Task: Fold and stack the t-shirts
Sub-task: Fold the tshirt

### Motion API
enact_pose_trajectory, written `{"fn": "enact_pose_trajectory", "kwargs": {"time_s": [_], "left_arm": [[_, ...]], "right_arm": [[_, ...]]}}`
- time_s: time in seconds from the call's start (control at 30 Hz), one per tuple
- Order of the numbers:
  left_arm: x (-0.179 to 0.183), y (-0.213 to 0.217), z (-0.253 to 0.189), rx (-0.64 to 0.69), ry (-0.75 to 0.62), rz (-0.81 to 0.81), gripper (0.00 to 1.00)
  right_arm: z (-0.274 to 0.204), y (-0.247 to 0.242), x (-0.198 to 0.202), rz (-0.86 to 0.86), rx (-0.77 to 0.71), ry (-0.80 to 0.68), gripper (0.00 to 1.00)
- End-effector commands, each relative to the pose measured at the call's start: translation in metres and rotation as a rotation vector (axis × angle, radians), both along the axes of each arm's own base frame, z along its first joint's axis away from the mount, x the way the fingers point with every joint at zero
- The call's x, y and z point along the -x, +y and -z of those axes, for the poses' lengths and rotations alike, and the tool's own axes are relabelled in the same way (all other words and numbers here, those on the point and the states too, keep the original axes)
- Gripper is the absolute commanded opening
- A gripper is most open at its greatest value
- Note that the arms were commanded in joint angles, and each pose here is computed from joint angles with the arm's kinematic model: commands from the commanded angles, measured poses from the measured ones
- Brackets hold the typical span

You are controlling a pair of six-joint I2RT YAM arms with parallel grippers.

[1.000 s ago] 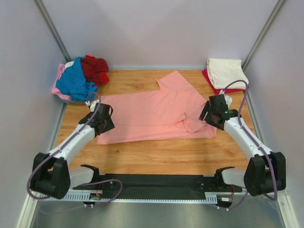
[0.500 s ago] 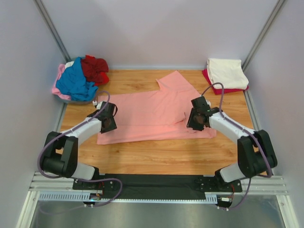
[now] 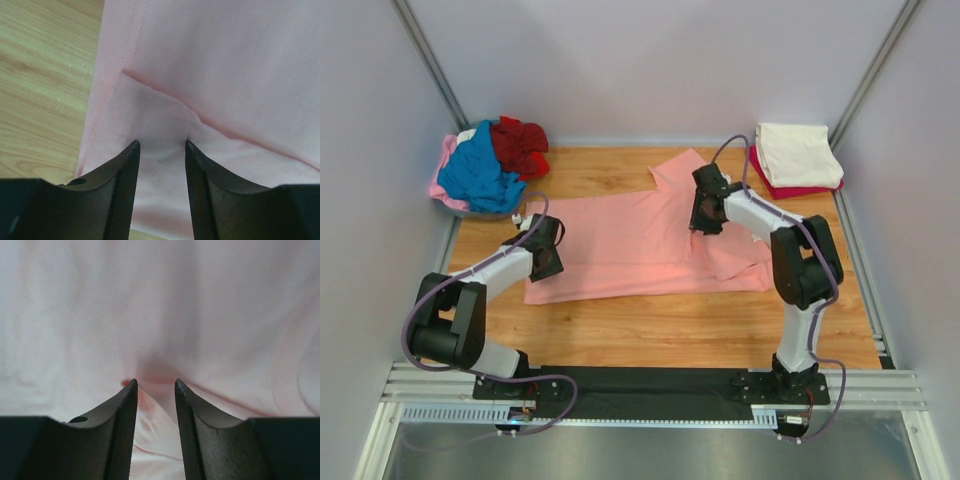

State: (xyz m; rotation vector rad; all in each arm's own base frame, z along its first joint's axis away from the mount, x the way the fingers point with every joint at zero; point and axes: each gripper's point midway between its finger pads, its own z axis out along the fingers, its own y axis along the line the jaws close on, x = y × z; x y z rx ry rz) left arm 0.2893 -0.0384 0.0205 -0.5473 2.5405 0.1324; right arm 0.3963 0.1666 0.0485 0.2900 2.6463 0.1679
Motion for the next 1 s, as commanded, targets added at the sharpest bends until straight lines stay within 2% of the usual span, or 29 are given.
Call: {"fn": "enact_pose_trajectory", "kwargs": {"time_s": [0.0, 0.07, 0.13, 0.3, 0.33, 0.4, 0.43, 0.5, 0.53, 0.7, 0.8, 0.97], "left_arm": [[-0.012, 0.001, -0.010, 0.010, -0.046, -0.023, 0.49], [-0.012, 0.001, -0.011, 0.011, -0.046, -0.023, 0.49], [-0.011, 0.001, -0.010, 0.011, -0.045, -0.022, 0.48], [-0.011, 0.002, -0.011, 0.011, -0.049, -0.030, 0.48], [-0.011, 0.002, -0.011, 0.012, -0.051, -0.030, 0.48], [-0.011, 0.002, -0.011, 0.012, -0.053, -0.034, 0.48], [-0.011, 0.002, -0.011, 0.011, -0.052, -0.034, 0.48], [-0.011, 0.002, -0.011, 0.013, -0.053, -0.033, 0.48], [-0.011, 0.002, -0.011, 0.014, -0.050, -0.033, 0.48], [-0.010, 0.002, -0.010, 0.015, -0.050, -0.038, 0.47], [-0.011, 0.001, -0.010, 0.020, -0.048, -0.035, 0.47], [-0.011, 0.001, -0.011, 0.018, -0.052, -0.037, 0.47]], "right_arm": [[-0.013, 0.017, -0.044, -0.084, 0.038, -0.065, 0.37], [-0.028, 0.021, -0.061, -0.106, 0.053, -0.094, 0.37], [-0.062, 0.018, -0.071, -0.108, 0.075, -0.157, 0.37], [-0.107, -0.011, -0.040, -0.092, 0.140, -0.249, 0.48], [-0.093, -0.021, -0.021, -0.096, 0.174, -0.207, 0.49], [-0.101, -0.033, 0.004, -0.077, 0.184, -0.195, 0.49], [-0.078, -0.042, 0.025, -0.059, 0.200, -0.133, 0.48], [-0.073, -0.045, 0.049, -0.061, 0.175, -0.114, 0.47], [-0.055, -0.047, 0.067, -0.073, 0.164, -0.064, 0.47], [-0.031, -0.044, 0.088, -0.103, 0.123, -0.004, 0.42], [-0.024, -0.034, 0.091, -0.122, 0.071, 0.011, 0.42], [-0.006, -0.032, 0.096, -0.116, 0.069, 0.066, 0.43]]}}
